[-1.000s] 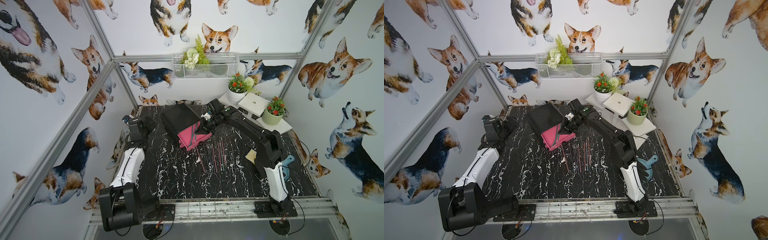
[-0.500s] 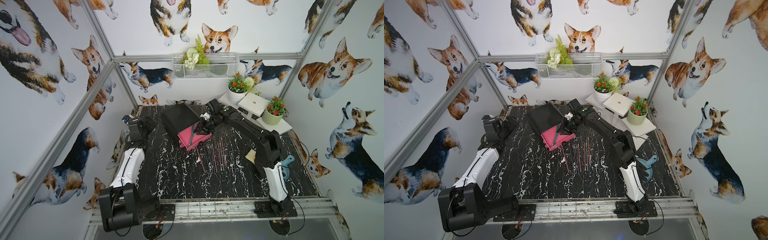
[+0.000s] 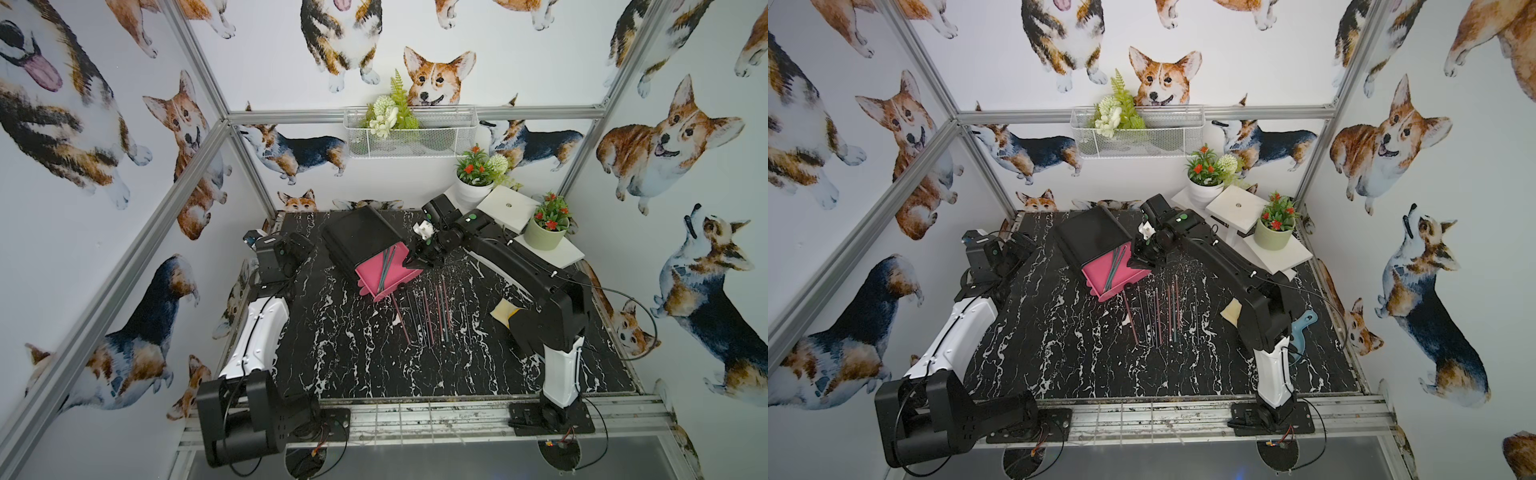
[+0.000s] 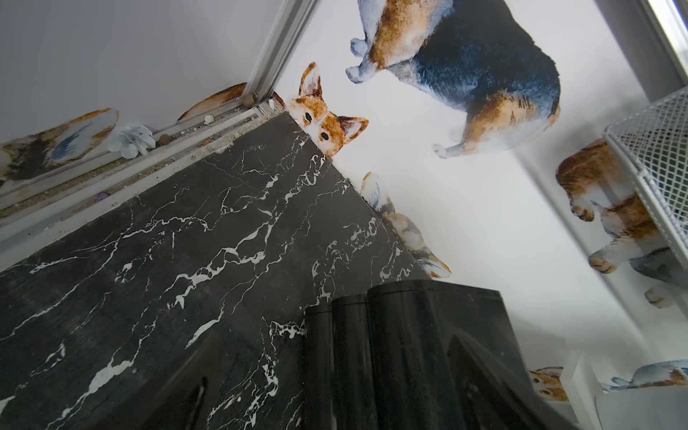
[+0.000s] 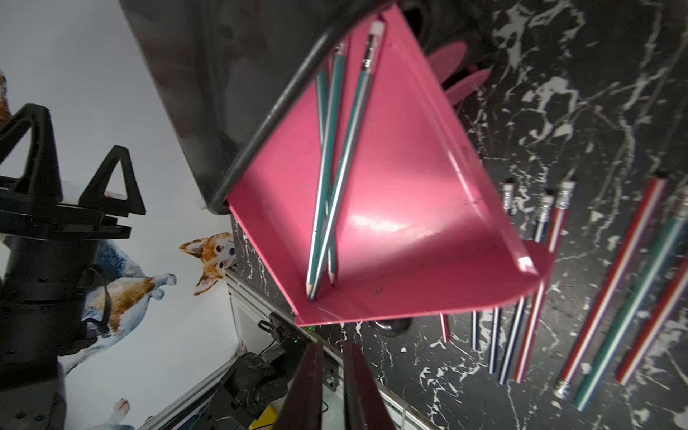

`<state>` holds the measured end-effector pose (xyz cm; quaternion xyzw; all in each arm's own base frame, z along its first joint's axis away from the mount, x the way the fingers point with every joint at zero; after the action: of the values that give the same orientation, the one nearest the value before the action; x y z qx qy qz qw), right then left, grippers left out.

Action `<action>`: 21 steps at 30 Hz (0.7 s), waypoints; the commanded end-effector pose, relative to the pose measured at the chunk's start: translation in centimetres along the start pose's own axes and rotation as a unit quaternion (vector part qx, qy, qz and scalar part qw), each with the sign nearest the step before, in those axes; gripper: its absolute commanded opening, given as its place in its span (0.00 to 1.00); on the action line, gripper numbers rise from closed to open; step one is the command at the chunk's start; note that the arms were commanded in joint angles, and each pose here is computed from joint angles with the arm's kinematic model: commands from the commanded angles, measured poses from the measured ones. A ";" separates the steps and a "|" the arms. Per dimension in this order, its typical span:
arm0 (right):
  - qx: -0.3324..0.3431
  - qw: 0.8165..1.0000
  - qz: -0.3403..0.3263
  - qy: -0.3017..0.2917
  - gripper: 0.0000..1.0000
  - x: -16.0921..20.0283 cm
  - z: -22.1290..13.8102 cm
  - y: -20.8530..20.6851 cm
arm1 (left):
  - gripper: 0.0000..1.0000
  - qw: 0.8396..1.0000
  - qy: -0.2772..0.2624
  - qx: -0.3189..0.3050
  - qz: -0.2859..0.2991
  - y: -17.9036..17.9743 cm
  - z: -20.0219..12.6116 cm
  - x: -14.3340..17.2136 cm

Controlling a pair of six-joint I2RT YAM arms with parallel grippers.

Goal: Please place the pencils in the drawer according to their color
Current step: Place the pencil in the drawer.

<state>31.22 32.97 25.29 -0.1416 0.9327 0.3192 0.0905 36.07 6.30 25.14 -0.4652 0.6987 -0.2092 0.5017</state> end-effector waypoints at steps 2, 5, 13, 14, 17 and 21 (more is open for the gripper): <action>0.116 0.993 -0.013 0.003 0.18 2.7 -1.3 -4.0 | 1.00 1.000 -0.016 0.008 0.002 -0.4 -0.2 -0.6; 0.158 0.987 -0.008 0.013 0.17 4.7 -1.4 -6.3 | 1.00 1.000 -0.017 0.007 0.000 -0.3 -0.3 -0.7; 0.207 0.977 -0.001 0.058 0.12 8.5 1.4 -10.7 | 1.00 1.000 -0.015 0.005 -0.002 -0.1 -0.1 -0.6; 0.209 0.976 0.000 0.060 0.12 8.8 1.8 -11.1 | 1.00 1.000 -0.015 0.005 -0.002 -0.1 0.0 -0.6; 0.213 0.974 0.001 0.071 0.13 9.3 3.2 -12.1 | 1.00 1.000 -0.014 0.005 -0.002 -0.1 0.0 -0.6; 0.223 0.971 -0.006 0.085 0.14 9.5 4.5 -12.5 | 1.00 1.000 -0.014 0.004 -0.001 -0.1 0.0 -0.5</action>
<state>26.13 23.77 12.86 -0.1373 0.9854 0.0959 0.0298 35.95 6.67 25.14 -0.4702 0.6951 -0.2025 0.5047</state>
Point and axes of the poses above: each gripper's point midway between its finger pads, its own z axis out along the fingers, its own y axis along the line the jaws close on, x = y × z, the point moved 5 cm from there along -z, back along the fingers, and after that the axes turned 15 degrees about -z, right-handed, at the moved point
